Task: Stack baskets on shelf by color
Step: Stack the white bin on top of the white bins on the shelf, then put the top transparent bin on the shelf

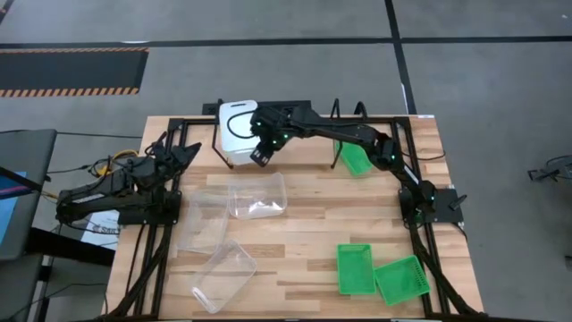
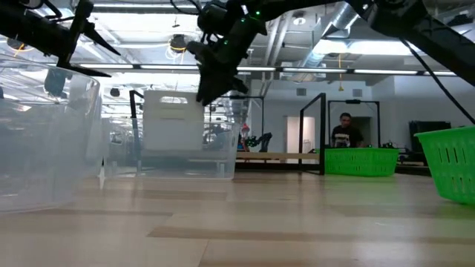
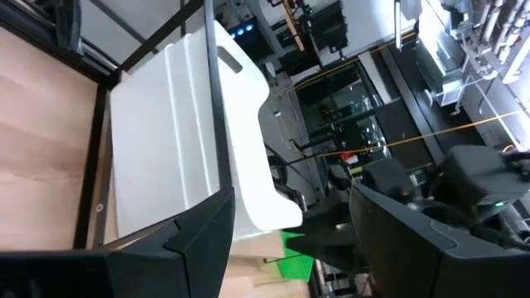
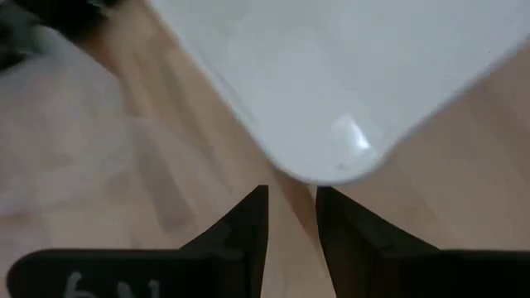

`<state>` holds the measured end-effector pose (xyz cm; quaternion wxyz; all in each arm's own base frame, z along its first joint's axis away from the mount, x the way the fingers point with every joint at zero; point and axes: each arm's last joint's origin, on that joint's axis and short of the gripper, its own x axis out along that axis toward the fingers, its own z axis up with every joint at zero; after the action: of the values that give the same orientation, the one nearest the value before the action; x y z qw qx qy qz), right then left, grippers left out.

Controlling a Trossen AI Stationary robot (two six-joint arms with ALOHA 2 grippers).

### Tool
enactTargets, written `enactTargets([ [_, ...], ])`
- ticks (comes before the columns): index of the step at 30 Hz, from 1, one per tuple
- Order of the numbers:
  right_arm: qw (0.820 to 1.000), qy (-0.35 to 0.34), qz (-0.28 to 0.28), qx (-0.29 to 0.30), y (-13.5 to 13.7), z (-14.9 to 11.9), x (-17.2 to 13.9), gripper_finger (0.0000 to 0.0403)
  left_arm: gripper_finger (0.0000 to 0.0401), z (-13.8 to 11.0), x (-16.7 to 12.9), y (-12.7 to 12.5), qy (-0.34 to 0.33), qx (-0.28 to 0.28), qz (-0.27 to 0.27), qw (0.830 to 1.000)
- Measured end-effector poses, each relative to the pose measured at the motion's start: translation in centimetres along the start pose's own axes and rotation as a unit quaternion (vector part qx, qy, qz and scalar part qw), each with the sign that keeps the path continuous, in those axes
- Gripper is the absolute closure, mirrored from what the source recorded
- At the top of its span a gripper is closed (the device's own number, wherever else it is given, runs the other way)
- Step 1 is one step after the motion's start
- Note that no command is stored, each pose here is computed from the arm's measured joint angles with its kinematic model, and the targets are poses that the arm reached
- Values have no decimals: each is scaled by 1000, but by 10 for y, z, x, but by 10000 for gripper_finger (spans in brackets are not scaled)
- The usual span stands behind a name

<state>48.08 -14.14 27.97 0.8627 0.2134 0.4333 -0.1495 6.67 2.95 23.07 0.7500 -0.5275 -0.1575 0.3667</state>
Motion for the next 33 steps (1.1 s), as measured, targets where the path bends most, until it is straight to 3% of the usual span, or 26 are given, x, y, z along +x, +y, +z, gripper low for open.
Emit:
enactTargets([
  [5,997,-17,71,-16,3,6,-1,276,173,0,0,1,2,4,5,1000],
  [12,995,-49,84,-24,4,15,-14,276,173,0,0,1,2,7,5,1000],
  [17,997,-13,76,-23,10,6,-47,276,173,-1,0,1,7,8,4,1000],
  [21,994,46,69,-66,24,-11,-53,276,173,-1,0,1,7,11,4,1000],
  [26,986,133,24,-98,34,-34,-30,272,173,-1,0,1,12,12,2,1000],
  [33,968,248,-28,-26,26,-61,23,225,173,-2,0,1,29,13,-3,999],
])
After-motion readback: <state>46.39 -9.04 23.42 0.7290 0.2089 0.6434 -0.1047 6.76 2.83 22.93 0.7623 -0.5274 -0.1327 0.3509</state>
